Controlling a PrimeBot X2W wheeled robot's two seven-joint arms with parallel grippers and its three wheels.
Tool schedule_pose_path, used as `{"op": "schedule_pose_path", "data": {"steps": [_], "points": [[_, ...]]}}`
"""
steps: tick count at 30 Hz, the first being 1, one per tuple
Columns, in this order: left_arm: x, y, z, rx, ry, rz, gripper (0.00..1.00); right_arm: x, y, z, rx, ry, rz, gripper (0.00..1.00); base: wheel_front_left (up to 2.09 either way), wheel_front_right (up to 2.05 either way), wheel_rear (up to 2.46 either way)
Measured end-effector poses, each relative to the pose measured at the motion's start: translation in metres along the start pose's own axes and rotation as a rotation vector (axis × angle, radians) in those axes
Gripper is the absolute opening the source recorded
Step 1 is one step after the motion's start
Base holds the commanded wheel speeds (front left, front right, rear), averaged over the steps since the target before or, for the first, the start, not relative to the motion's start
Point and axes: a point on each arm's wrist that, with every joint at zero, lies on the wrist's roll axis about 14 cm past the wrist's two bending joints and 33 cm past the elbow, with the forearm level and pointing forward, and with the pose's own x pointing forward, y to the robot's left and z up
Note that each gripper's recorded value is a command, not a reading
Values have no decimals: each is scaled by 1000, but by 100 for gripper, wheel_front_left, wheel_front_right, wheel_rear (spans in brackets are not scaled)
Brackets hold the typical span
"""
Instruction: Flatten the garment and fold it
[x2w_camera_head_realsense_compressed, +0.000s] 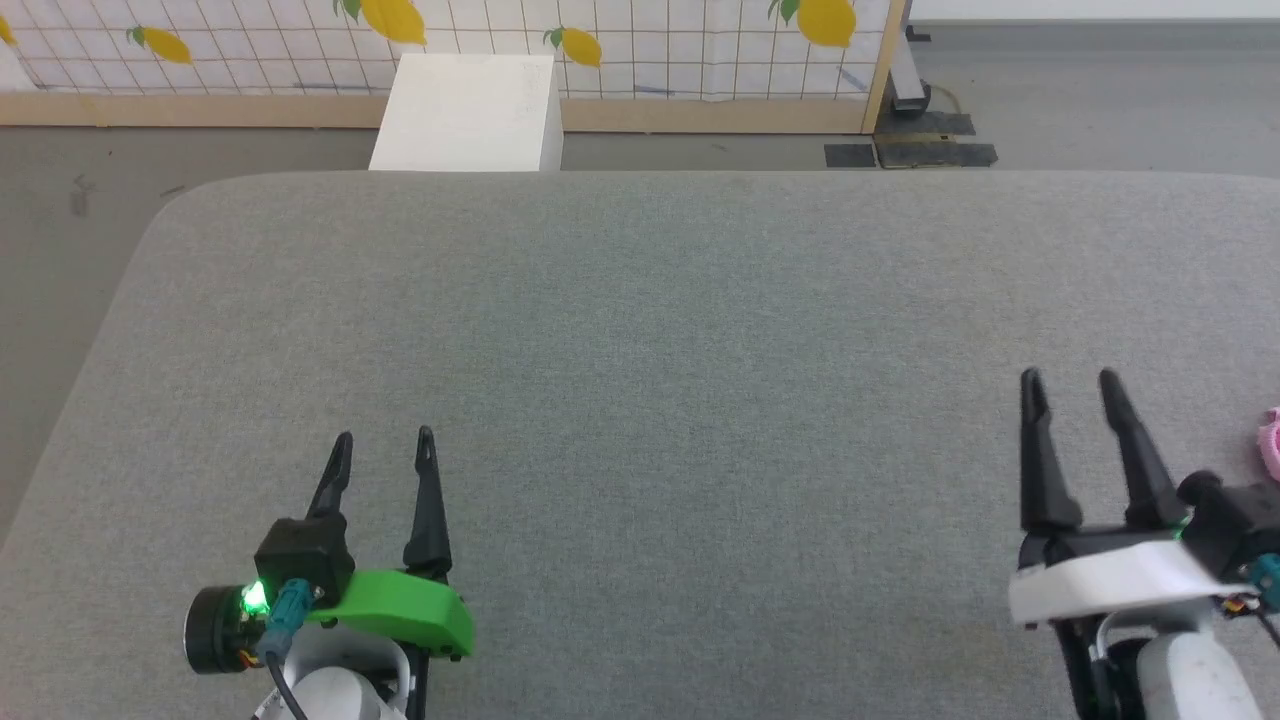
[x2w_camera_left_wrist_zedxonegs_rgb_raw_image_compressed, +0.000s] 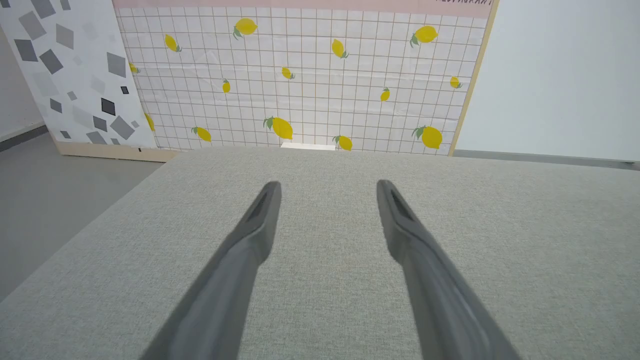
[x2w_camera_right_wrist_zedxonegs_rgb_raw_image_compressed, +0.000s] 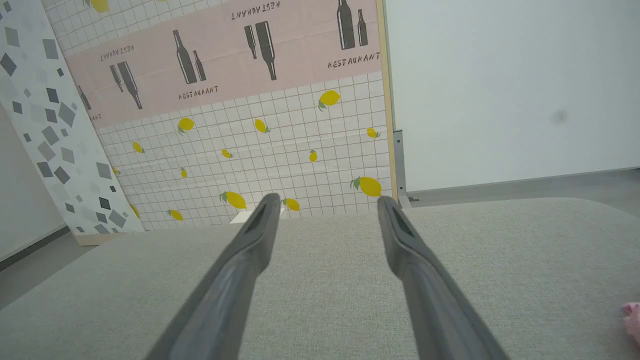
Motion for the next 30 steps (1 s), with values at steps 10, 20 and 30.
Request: {"op": "schedule_pose_path", "data": {"steps": [10, 20, 30], "points": [[-4, 0, -11, -27, 33, 19, 100, -14, 6, -16, 14, 54, 13, 100, 0, 0, 0], [-5, -4, -16, -30, 50, 8, 0, -14, 5, -17, 19, 57, 9, 0, 0, 0, 0], [-5, -3, -15, -22, 53, 9, 0, -14, 7, -18, 12, 70, 16, 0, 0, 0, 0]]}}
